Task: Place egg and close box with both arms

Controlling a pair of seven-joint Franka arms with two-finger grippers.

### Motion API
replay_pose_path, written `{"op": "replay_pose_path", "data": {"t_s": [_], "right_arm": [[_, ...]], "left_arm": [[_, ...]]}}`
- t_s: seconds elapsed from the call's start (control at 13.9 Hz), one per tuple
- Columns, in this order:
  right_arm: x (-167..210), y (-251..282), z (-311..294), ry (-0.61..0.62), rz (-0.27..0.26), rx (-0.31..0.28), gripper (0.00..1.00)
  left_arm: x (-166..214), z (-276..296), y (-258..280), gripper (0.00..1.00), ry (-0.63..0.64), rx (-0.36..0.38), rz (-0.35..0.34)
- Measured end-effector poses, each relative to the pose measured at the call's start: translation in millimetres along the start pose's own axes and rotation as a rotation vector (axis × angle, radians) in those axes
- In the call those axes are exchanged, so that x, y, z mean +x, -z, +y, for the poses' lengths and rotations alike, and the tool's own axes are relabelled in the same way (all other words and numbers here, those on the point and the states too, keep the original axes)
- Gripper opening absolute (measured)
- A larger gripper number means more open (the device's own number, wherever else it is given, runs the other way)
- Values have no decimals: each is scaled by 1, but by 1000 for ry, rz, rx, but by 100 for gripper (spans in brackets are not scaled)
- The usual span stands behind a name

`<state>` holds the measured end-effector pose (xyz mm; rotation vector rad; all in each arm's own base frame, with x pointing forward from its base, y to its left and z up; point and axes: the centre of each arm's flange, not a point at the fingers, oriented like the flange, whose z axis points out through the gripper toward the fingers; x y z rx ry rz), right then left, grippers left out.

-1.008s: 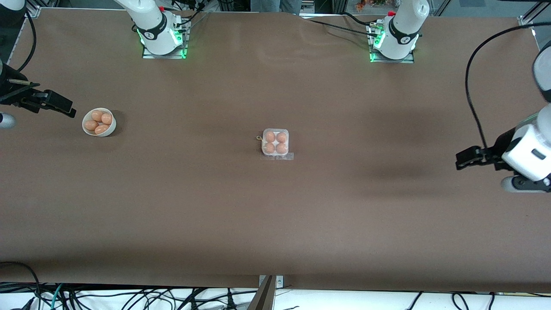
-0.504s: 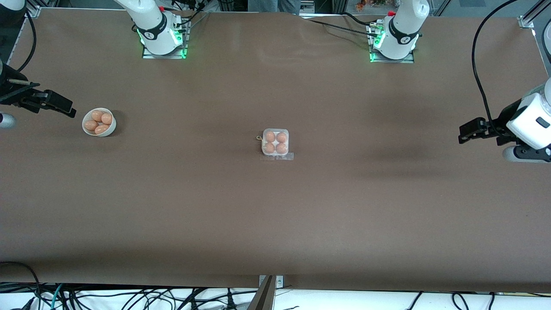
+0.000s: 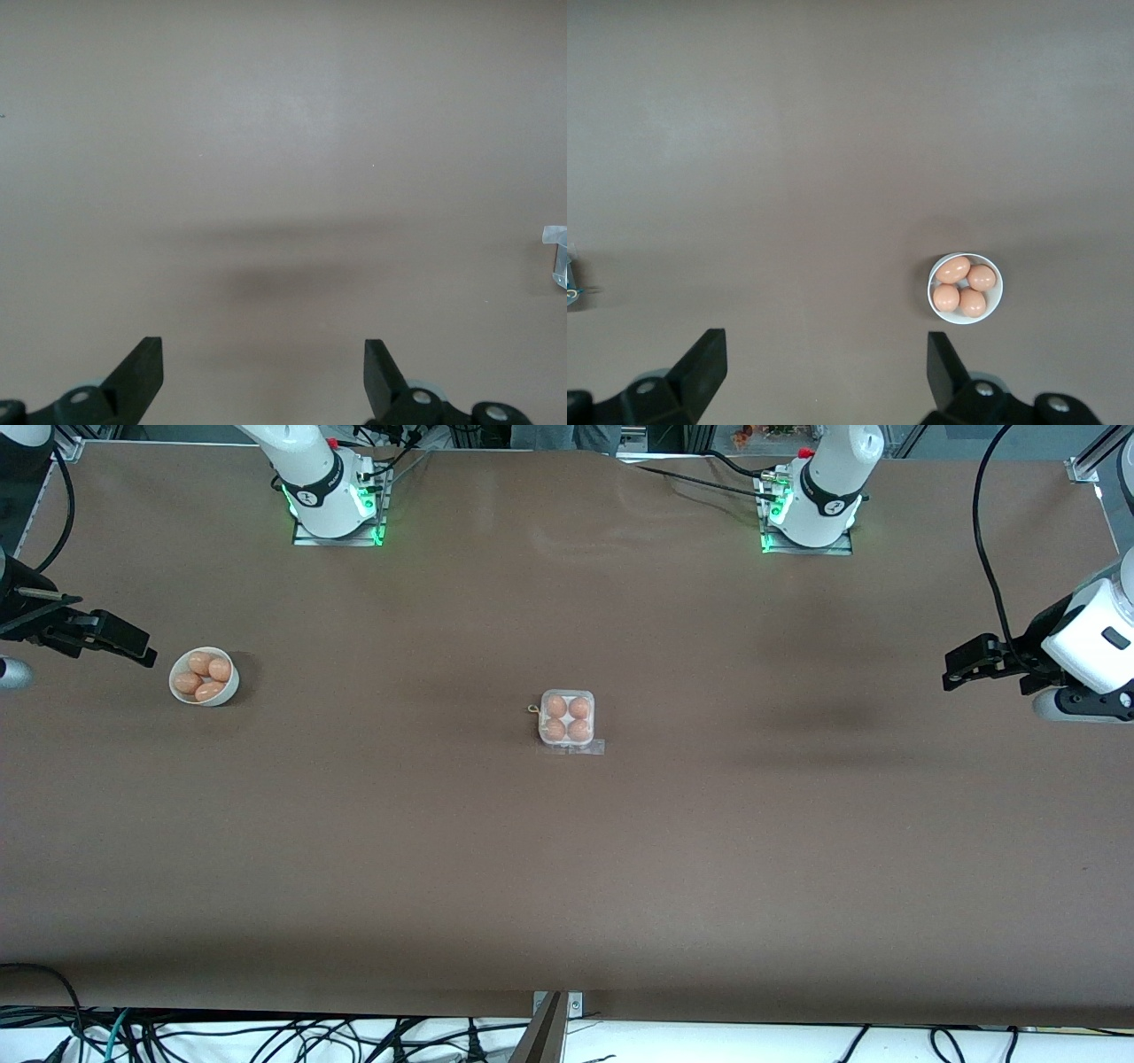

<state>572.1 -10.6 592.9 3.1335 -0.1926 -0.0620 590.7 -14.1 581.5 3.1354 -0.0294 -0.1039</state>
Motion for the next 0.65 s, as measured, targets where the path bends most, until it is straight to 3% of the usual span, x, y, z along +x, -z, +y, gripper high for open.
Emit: {"op": "replay_pose_path", "data": {"t_s": [0.65], "right_arm": [[0,0,0,0,0,0,100]], "left_arm": [[-7,-1,-18,100,-1,-1,-39]]}}
